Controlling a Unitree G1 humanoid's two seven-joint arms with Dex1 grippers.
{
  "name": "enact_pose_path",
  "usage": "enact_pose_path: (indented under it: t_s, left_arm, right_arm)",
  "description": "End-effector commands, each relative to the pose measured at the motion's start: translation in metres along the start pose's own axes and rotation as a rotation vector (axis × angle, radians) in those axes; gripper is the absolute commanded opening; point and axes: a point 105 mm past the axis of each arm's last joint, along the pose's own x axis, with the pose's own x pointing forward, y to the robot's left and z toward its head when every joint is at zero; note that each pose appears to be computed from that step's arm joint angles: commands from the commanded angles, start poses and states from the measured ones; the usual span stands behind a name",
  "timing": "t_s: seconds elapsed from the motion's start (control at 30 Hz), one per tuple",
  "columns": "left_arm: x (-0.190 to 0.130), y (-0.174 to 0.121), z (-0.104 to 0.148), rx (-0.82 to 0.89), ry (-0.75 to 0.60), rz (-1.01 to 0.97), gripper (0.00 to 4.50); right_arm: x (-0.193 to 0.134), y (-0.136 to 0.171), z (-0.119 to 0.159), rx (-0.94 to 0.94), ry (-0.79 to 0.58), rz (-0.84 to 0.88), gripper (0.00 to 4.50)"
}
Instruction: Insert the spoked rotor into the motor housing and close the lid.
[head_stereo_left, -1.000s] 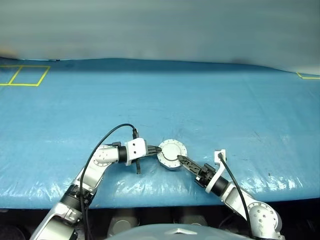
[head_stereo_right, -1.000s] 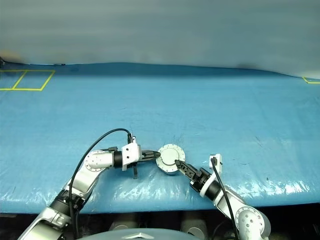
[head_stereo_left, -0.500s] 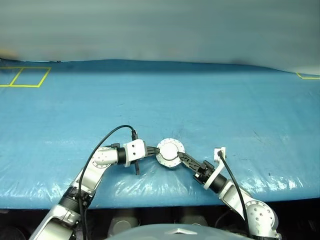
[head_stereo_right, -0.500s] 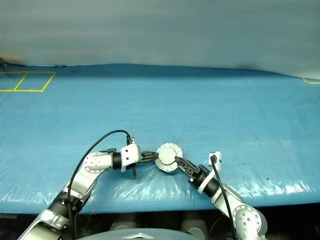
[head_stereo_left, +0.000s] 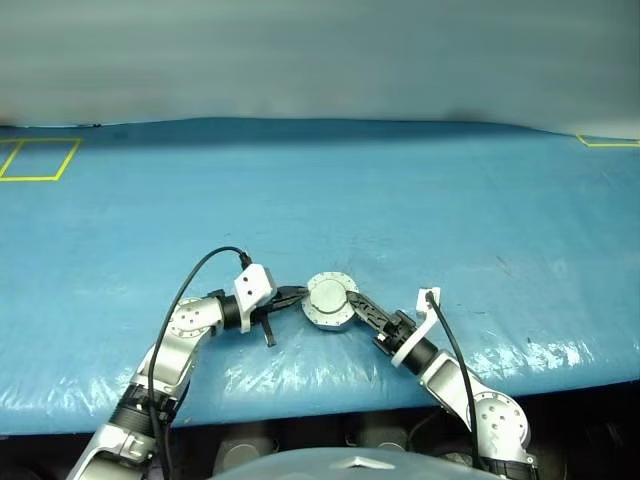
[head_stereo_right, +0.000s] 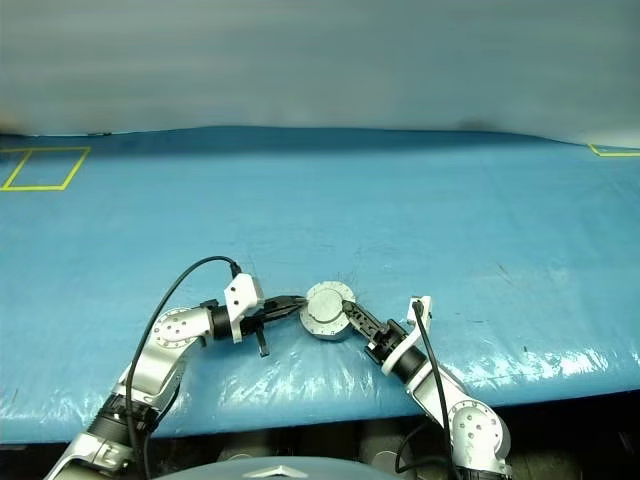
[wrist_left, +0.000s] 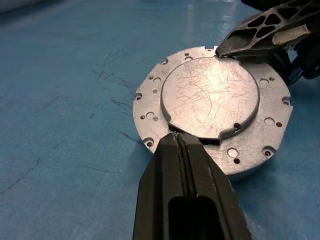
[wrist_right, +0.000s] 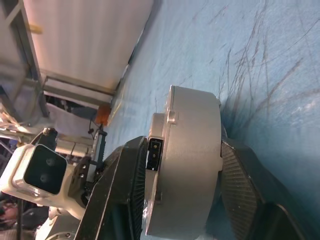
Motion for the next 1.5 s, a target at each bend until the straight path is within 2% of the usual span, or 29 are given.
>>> enact_pose_path:
  t_s: [0.03, 0.23, 0.3, 0.33, 0.5, 0.73, 0.83, 0.97, 1.13, 1.23, 1.3, 1.4, 1.5]
  left_arm:
    - [-0.013, 0.015, 0.021, -0.007, -0.07, 0.045, 0.0]
    - [-0.025, 0.03, 0.036, -0.07, -0.148, 0.144, 0.0]
    - [-0.024, 0.028, 0.034, -0.069, -0.14, 0.148, 0.0]
    - [-0.023, 0.025, 0.033, -0.077, -0.134, 0.144, 0.0]
    - [-0.016, 0.014, 0.022, -0.092, -0.111, 0.124, 0.0]
    - [-0.015, 0.012, 0.02, -0.119, -0.127, 0.124, 0.0]
    - [-0.022, 0.023, 0.033, -0.177, -0.222, 0.172, 0.0]
    - [-0.034, 0.029, 0.051, -0.369, -0.391, 0.176, 0.0]
    - [-0.045, 0.019, 0.048, -0.7, -0.47, 0.139, 0.0]
    - [-0.046, 0.003, 0.035, -0.855, -0.438, 0.109, 0.0]
    - [-0.047, -0.004, 0.034, -0.937, -0.463, 0.09, 0.0]
    - [-0.056, -0.002, 0.036, -1.084, -0.613, 0.094, 0.0]
    - [-0.057, -0.006, 0.032, -1.151, -0.636, 0.102, 0.59]
  right_arm:
    - [0.0, -0.017, -0.008, 0.034, 0.024, -0.076, 1.74]
    - [0.002, -0.012, -0.003, 0.085, -0.033, -0.029, 1.71]
    - [0.003, -0.013, -0.001, 0.107, -0.047, -0.035, 1.59]
    - [0.004, -0.013, 0.0, 0.11, -0.055, -0.039, 1.34]
    - [0.009, -0.017, 0.0, 0.121, -0.065, -0.064, 1.28]
    - [0.009, -0.01, 0.001, 0.088, -0.061, -0.04, 1.22]
    - [0.008, -0.01, 0.01, 0.113, -0.102, -0.04, 1.22]
    - [0.014, 0.014, 0.025, 0.212, -0.172, 0.105, 1.22]
    - [0.023, 0.034, 0.033, 0.293, -0.196, 0.203, 1.22]
    - [0.03, 0.053, 0.034, 0.292, -0.174, 0.288, 1.22]
    - [0.033, 0.062, 0.034, 0.283, -0.158, 0.324, 1.22]
    - [0.036, 0.075, 0.034, 0.269, -0.138, 0.369, 1.22]
    - [0.039, 0.082, 0.035, 0.252, -0.121, 0.383, 1.22]
